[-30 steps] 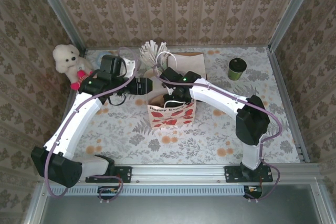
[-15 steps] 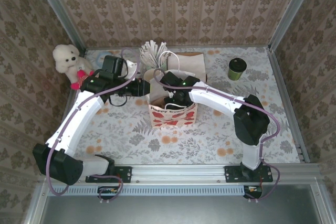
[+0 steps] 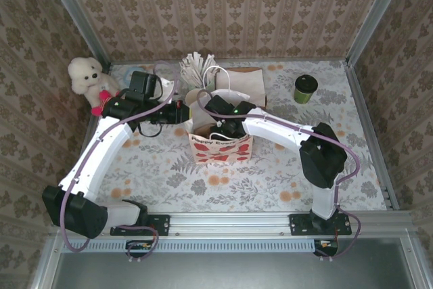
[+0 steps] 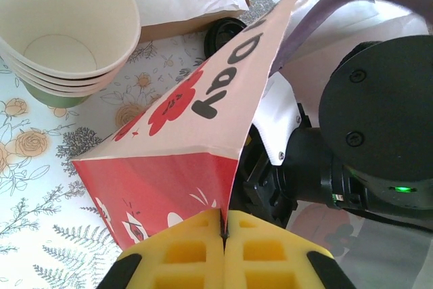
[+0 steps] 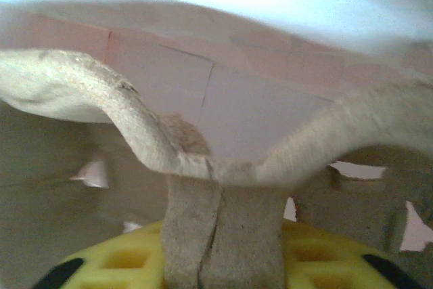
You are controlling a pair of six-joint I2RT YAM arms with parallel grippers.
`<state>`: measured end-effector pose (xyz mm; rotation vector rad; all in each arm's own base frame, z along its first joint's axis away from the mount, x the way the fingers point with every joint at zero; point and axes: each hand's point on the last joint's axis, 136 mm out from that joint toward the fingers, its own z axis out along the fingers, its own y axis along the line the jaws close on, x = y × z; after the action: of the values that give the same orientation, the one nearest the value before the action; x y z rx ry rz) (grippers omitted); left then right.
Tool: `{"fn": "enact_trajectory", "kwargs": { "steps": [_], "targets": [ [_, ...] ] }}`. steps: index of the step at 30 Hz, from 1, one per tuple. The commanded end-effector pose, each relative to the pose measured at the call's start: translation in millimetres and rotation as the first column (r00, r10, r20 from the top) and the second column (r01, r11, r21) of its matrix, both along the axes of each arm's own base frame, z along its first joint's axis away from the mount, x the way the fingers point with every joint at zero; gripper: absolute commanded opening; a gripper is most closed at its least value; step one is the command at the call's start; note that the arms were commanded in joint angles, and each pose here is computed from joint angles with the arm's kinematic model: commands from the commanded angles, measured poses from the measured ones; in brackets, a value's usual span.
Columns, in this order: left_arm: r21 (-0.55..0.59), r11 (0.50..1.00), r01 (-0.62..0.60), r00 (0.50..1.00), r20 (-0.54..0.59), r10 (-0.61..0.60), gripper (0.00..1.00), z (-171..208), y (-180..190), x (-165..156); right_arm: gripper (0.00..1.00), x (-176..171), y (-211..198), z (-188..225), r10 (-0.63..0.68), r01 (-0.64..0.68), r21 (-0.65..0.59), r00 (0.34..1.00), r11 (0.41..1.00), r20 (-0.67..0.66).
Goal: Pack the takeout coffee
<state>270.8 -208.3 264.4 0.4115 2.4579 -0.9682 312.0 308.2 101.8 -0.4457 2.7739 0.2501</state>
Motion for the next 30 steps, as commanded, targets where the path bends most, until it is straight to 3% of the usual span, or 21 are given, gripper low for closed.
{"fn": "enact_trajectory", "kwargs": {
  "steps": [1, 4, 7, 11, 13, 17, 18, 21, 24, 26, 30],
  "targets": [
    [-0.017, 1.0, 0.002, 1.0, -0.001, -0.002, 0.03, 7.5, 0.8, -3.3, 0.41, 0.0, 2.7, 10.6, -0.002, 0.0, 0.027, 0.999, 1.0, 0.045],
    [-0.028, 1.0, -0.008, 1.0, 0.011, 0.008, 0.05, 7.6, 0.8, -2.1, 0.48, -1.8, 2.6, 9.2, 0.007, -0.007, 0.015, 1.0, 1.0, 0.03],
    [-0.02, 0.999, -0.026, 1.0, 0.013, 0.026, 0.13, 5.6, 2.9, 0.4, 0.59, -3.1, 5.2, 15.3, 0.03, -0.031, 0.028, 0.999, 0.999, 0.036],
    [-0.008, 0.999, -0.044, 0.999, 0.02, 0.044, 0.1, 2.8, 4.8, 4.0, 0.7, -8.4, 20.2, 35.8, 0.136, -0.144, 0.107, 0.988, 0.984, 0.077],
    [-0.013, 0.999, -0.048, 0.999, 0.026, 0.048, 0.1, 2.2, 4.6, 5.4, 0.79, -10.2, 21.5, 42.4, 0.179, -0.189, 0.111, 0.979, 0.976, 0.1],
    [0.001, 0.998, -0.063, 0.997, 0.047, 0.063, 0.1, 2.4, 7.6, 8.4, 0.89, -18.9, 22.2, 43.3, 0.289, -0.297, 0.088, 0.953, 0.951, 0.093],
    [0.004, 0.998, -0.068, 0.996, 0.054, 0.068, 0.1, 3.4, 8.5, 9.4, 1.0, -23.2, 23.3, 42.5, 0.33, -0.337, 0.085, 0.94, 0.938, 0.082],
    [0.005, 0.997, -0.076, 0.995, 0.067, 0.075, 0.1, 6.1, 9.4, 11.8, 0.99, -33.4, 20.4, 38.0, 0.457, -0.459, 0.037, 0.888, 0.888, 0.052],
    [-0.001, 0.996, -0.084, 0.994, 0.071, 0.084, 0.1, 7.3, 9.5, 13.1, 0.9, -36.1, 18.5, 32.3, 0.525, -0.526, 0.005, 0.85, 0.85, 0.04],
    [0.001, 0.995, -0.095, 0.993, 0.077, 0.094, 0.11, 6.0, 10.9, 14.0, 0.76, -33.4, 18.1, 27.9, 0.544, -0.544, -0.017, 0.838, 0.839, 0.04],
    [0.009, 0.991, -0.133, 0.986, 0.101, 0.132, 0.14, 5.3, 17.0, 15.5, 0.57, -27.4, 11.6, 10.5, 0.565, -0.563, -0.11, 0.825, 0.819, -0.012]
  ]
}}
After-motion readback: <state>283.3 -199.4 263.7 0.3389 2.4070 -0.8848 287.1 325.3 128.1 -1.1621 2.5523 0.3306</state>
